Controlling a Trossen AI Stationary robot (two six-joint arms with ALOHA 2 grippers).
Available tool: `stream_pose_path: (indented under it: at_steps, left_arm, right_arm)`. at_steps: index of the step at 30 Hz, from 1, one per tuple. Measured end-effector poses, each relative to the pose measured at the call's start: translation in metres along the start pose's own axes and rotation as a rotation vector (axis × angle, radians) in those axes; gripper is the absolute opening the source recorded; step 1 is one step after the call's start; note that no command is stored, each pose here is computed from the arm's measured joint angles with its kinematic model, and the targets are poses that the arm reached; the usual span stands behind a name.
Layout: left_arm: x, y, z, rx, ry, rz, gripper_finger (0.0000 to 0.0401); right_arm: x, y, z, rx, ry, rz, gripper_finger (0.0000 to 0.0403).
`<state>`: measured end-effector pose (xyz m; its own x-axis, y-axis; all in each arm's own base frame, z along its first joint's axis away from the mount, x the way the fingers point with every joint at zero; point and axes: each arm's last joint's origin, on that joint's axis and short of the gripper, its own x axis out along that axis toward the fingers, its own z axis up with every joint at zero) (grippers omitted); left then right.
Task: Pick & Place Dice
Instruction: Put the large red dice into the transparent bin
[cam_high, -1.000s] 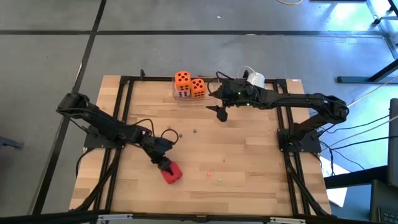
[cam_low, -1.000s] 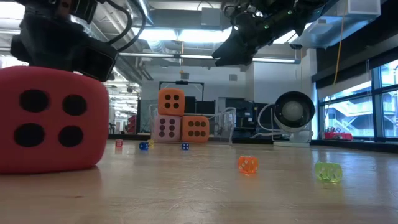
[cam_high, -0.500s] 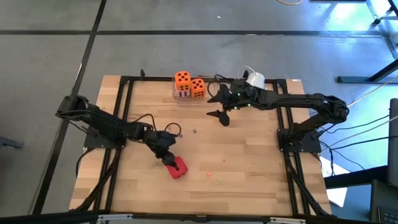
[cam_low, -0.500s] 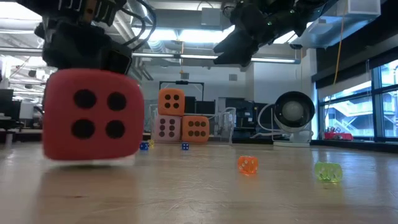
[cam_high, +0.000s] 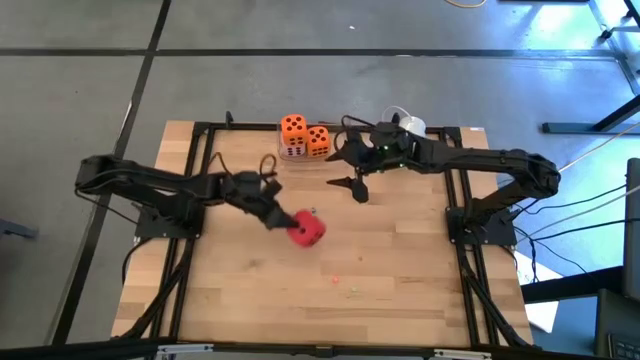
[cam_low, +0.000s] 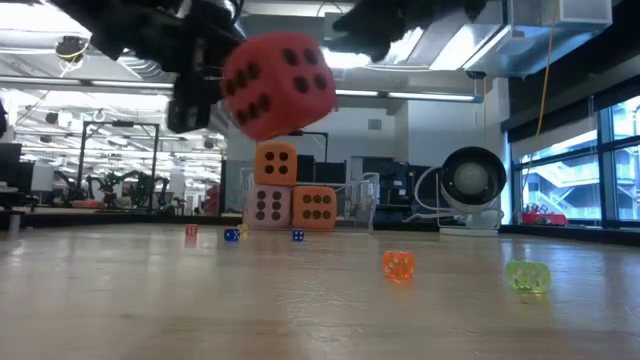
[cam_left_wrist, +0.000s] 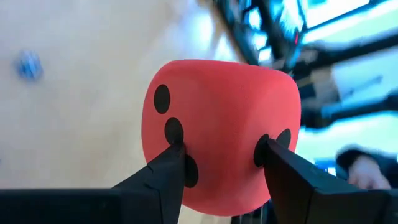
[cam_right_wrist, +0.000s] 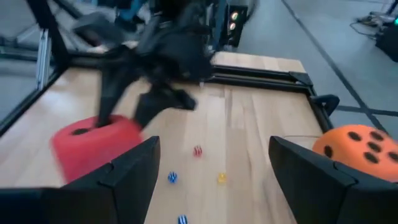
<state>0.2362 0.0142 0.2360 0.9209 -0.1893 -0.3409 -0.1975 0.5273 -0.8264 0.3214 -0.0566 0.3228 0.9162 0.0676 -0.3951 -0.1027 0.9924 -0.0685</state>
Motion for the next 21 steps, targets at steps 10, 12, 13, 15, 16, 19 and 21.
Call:
stream_pose_path:
  at_steps: [10,12,13,15,16,19,21]
  left_arm:
    - [-0.017,-0.011,0.039,-0.003,-0.279,-0.194,0.0174]
    - [-0.019,-0.010,0.042,-0.008,-0.297,-0.203,0.0174]
    - [-0.019,-0.010,0.043,-0.016,-0.301,-0.204,0.0174]
    - [-0.020,-0.009,0.044,-0.027,-0.304,-0.201,0.0174]
    - [-0.020,-0.009,0.044,-0.028,-0.304,-0.199,0.0175]
    - [-0.020,-0.010,0.045,-0.022,-0.318,-0.211,0.0175]
    - [-0.020,-0.011,0.045,-0.019,-0.322,-0.218,0.0175]
  right_arm:
    - [-0.028,0.007,0.039,-0.112,0.129,0.057,0.0300]
    - [-0.028,0.008,0.039,-0.096,0.129,0.060,0.0300]
    - [-0.028,0.009,0.040,-0.092,0.129,0.062,0.0300]
    - [-0.027,0.010,0.040,-0.084,0.127,0.066,0.0300]
    - [-0.027,0.011,0.040,-0.074,0.126,0.074,0.0300]
    - [-0.027,0.014,0.041,-0.031,0.111,0.148,0.0300]
    - [-0.025,0.015,0.040,-0.016,0.111,0.171,0.0300]
